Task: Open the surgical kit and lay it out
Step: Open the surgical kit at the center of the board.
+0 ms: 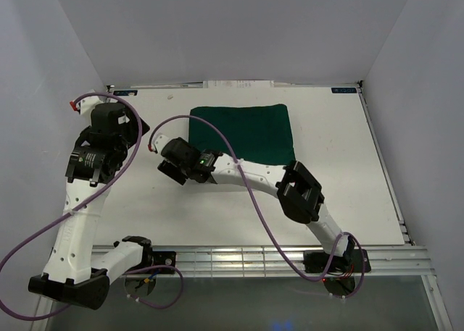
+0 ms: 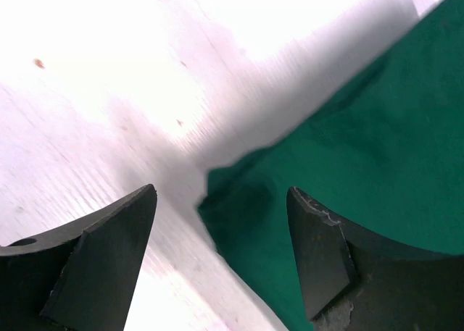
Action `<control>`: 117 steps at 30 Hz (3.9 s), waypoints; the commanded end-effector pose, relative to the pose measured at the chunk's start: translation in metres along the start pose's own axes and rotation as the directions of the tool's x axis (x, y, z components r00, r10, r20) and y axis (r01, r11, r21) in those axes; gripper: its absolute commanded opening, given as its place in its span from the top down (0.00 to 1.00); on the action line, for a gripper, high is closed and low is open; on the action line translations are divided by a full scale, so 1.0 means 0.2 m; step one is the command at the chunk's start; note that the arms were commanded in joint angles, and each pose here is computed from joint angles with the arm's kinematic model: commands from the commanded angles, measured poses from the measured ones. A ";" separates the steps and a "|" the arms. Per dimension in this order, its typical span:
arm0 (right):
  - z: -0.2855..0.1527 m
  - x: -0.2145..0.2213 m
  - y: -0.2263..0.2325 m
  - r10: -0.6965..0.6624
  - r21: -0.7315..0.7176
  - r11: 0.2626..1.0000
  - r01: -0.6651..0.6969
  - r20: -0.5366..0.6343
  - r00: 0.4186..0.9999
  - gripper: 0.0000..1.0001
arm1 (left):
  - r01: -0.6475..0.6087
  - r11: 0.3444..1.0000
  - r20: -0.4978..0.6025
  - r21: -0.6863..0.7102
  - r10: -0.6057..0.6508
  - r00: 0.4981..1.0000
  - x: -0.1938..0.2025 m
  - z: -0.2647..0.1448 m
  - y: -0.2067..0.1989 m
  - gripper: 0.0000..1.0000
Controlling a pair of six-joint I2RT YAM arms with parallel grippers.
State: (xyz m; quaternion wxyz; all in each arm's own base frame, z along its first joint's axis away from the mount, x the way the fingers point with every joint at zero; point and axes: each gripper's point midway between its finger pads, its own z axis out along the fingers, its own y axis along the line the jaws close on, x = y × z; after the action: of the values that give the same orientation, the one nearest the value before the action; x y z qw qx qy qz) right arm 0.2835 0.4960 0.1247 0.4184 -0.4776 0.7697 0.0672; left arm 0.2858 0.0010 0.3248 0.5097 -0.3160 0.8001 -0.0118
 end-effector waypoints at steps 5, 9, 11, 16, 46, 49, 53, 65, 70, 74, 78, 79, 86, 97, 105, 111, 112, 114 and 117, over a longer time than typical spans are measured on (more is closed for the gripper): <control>0.01 -0.15 0.01 -0.076 0.074 0.995 0.072 0.059 0.995 0.28 | 0.020 1.000 0.025 0.004 -0.020 0.999 -0.03 -0.04 0.02 0.05; 0.04 -0.12 0.00 -0.088 0.105 0.991 0.084 0.041 0.995 0.38 | 0.009 1.000 0.010 0.021 -0.009 1.000 -0.02 -0.02 0.00 0.05; 0.05 -0.12 0.00 -0.097 0.113 0.989 0.093 0.039 0.994 0.39 | 0.003 1.000 0.004 0.028 -0.003 1.000 -0.01 -0.02 -0.01 0.05; 0.07 -0.08 -0.02 -0.114 0.144 0.983 0.111 0.012 0.993 0.42 | -0.005 0.999 -0.013 0.036 0.006 1.000 0.03 0.00 -0.02 0.05; 0.05 0.02 -0.06 -0.131 0.170 0.976 0.135 -0.038 0.991 0.69 | -0.005 0.998 -0.027 0.062 0.007 1.000 0.06 0.00 -0.02 0.05; 0.02 -0.03 -0.06 -0.127 0.157 0.979 0.127 -0.012 0.992 0.79 | -0.004 0.998 -0.027 0.062 0.006 1.000 0.07 0.00 -0.02 0.05; 0.00 -0.06 -0.10 -0.101 0.147 0.984 0.098 0.008 0.995 0.90 | -0.002 0.998 -0.028 0.069 0.004 1.000 0.07 0.00 -0.03 0.05; -0.09 -0.17 -0.33 0.088 0.064 0.994 -0.094 0.091 0.992 0.92 | -0.012 0.997 -0.040 0.071 0.015 0.999 0.10 0.02 -0.02 0.05; -0.11 -0.17 -0.37 0.174 -0.056 0.984 -0.169 0.099 0.980 0.92 | -0.014 0.996 -0.058 0.084 0.019 0.998 0.12 0.03 -0.04 0.05; -0.08 -0.08 -0.43 0.209 -0.042 0.977 -0.207 0.063 0.976 0.92 | -0.015 0.996 -0.067 0.092 0.021 0.998 0.14 0.04 -0.05 0.05; -0.04 0.07 -0.63 0.250 0.076 0.965 -0.251 0.018 0.968 0.92 | -0.023 0.996 -0.078 0.091 0.030 0.996 0.16 0.07 -0.05 0.05; -0.05 0.11 -0.73 0.256 0.124 0.959 -0.256 0.012 0.967 0.92 | -0.026 0.996 -0.086 0.088 0.034 0.996 0.18 0.08 -0.04 0.05; -0.20 0.42 -1.30 0.286 0.471 0.849 -0.238 -0.031 0.958 0.92 | -0.043 0.995 -0.108 0.088 0.052 0.993 0.24 0.11 -0.03 0.05; -0.70 0.97 -1.98 0.344 0.802 0.588 -0.105 -0.131 0.930 0.92 | -0.069 0.992 -0.127 0.103 0.082 0.988 0.30 0.15 -0.04 0.05; -0.85 1.56 -2.17 0.487 0.881 0.472 0.004 -0.265 0.832 0.92 | -0.068 0.988 -0.148 0.141 0.089 0.985 0.34 0.15 -0.05 0.05; -0.97 1.88 -2.25 0.561 0.914 0.394 0.097 -0.323 0.762 0.92 | -0.065 0.986 -0.163 0.156 0.090 0.983 0.37 0.14 -0.05 0.05; -0.99 1.93 -2.27 0.575 0.917 0.385 0.105 -0.327 0.750 0.92 | -0.066 0.985 -0.163 0.161 0.092 0.982 0.38 0.14 -0.06 0.05; -1.00 2.01 -2.28 0.596 0.917 0.376 0.131 -0.347 0.724 0.92 | -0.061 0.984 -0.172 0.169 0.090 0.981 0.39 0.15 -0.06 0.05; -1.04 2.13 -2.31 0.633 0.916 0.365 0.166 -0.375 0.678 0.92 | -0.060 0.983 -0.183 0.172 0.092 0.979 0.41 0.16 -0.07 0.05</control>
State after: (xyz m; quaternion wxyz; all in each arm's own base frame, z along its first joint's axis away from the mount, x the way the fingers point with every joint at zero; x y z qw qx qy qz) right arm 0.4442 -0.1189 0.0835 0.2768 -0.0608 0.8536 -0.4371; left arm 0.2942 -0.0391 0.2424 0.4456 -0.2435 0.8583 -0.0738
